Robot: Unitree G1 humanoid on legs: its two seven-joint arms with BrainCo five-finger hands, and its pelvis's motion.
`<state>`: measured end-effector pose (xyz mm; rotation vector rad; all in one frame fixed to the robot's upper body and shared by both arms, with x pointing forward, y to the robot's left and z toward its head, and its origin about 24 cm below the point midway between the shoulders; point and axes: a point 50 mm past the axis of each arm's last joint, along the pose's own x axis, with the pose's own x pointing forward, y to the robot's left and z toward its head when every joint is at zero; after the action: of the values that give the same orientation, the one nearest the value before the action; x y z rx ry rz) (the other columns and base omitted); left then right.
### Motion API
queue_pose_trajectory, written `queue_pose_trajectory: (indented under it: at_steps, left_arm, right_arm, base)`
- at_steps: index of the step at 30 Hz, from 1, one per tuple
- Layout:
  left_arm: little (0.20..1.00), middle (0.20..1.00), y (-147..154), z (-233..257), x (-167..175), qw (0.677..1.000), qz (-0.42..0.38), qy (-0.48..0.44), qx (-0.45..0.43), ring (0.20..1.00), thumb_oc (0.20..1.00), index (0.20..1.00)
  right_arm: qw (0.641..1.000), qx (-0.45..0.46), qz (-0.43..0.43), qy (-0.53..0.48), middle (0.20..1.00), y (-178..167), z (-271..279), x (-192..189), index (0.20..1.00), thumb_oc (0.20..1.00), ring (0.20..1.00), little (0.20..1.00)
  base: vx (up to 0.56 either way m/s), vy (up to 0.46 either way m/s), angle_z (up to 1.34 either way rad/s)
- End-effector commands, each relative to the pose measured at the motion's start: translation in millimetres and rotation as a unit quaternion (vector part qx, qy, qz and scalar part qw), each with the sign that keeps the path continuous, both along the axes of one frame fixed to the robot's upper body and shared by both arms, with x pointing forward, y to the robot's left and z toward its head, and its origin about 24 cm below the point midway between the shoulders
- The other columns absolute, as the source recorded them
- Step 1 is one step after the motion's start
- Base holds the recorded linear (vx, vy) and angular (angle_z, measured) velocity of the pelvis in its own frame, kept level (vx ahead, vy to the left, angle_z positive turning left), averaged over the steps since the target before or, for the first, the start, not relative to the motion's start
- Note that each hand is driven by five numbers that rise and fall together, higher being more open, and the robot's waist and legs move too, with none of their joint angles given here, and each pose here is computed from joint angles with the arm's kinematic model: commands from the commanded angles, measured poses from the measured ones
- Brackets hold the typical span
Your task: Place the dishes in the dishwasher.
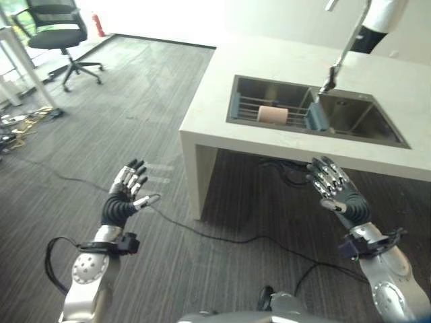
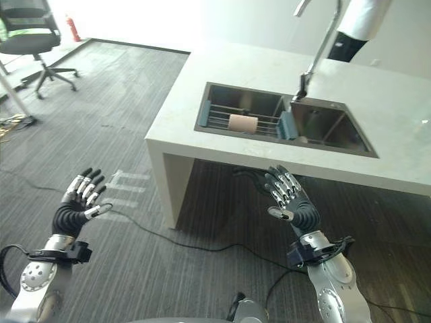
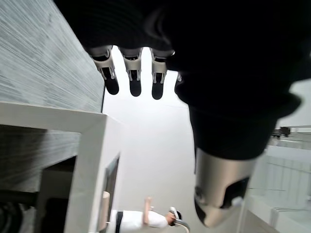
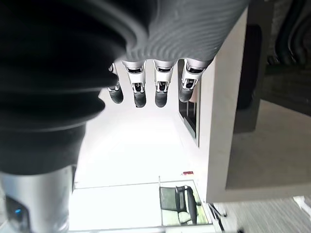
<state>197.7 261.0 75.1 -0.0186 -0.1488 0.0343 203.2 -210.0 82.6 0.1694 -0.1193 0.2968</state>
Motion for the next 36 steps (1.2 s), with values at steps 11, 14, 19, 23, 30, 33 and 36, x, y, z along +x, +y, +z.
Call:
queue_pose_trajectory:
  at_steps: [11,14,19,23,30,33,36]
  left_arm:
    - [1.0,1.0,-27.0,14.6,9.0,0.996,-0.039,-0.068,-0.053,1.0,1.0,1.0]
    - [1.0,1.0,-26.3,15.3,5.2,0.995,-0.045,-0.075,-0.055,1.0,1.0,1.0]
    - [1.0,1.0,-26.1,16.1,-1.0,0.992,-0.041,-0.092,-0.071,1.0,1.0,1.0]
    - [1.0,1.0,-27.8,25.6,4.6,0.987,-0.056,-0.132,-0.076,1.0,1.0,1.0]
    - [1.0,1.0,-30.8,70.0,13.0,0.97,-0.095,-0.22,-0.04,1.0,1.0,1.0]
    - [1.0,1.0,-31.4,78.9,10.5,0.966,-0.092,-0.24,-0.036,1.0,1.0,1.0]
    - [1.0,1.0,-31.9,84.1,9.7,0.963,-0.091,-0.251,-0.04,1.0,1.0,1.0]
  right_arm:
    - [0.995,-0.004,0.023,-0.101,1.0,-2.1,43.8,15.6,1.0,1.0,1.0,1.0]
    - [0.994,-0.01,0.023,-0.108,1.0,0.6,48.0,18.3,1.0,1.0,1.0,1.0]
    - [0.992,-0.027,0.03,-0.116,1.0,5.4,51.6,17.0,1.0,1.0,1.0,1.0]
    - [0.991,-0.043,0.029,-0.12,1.0,0.7,57.8,16.0,1.0,1.0,1.0,1.0]
    - [0.991,-0.019,-0.004,-0.132,1.0,-6.3,56.2,2.0,1.0,1.0,1.0,1.0]
    - [0.991,-0.004,0.002,-0.137,1.0,-0.1,55.2,2.4,1.0,1.0,1.0,1.0]
    - [0.99,-0.013,0.012,-0.141,1.0,-0.9,58.1,2.7,1.0,1.0,1.0,1.0]
  base:
    - [0.34,-0.451,-0.25]
    - [0.27,0.006,-0.5]
    - [0.41,0.265,-0.73]
    - [0.33,0.359,-0.66]
    - [0.22,0.336,-0.15]
    - [0.13,0.057,-0.06]
    - [0.13,-0.11,0.14]
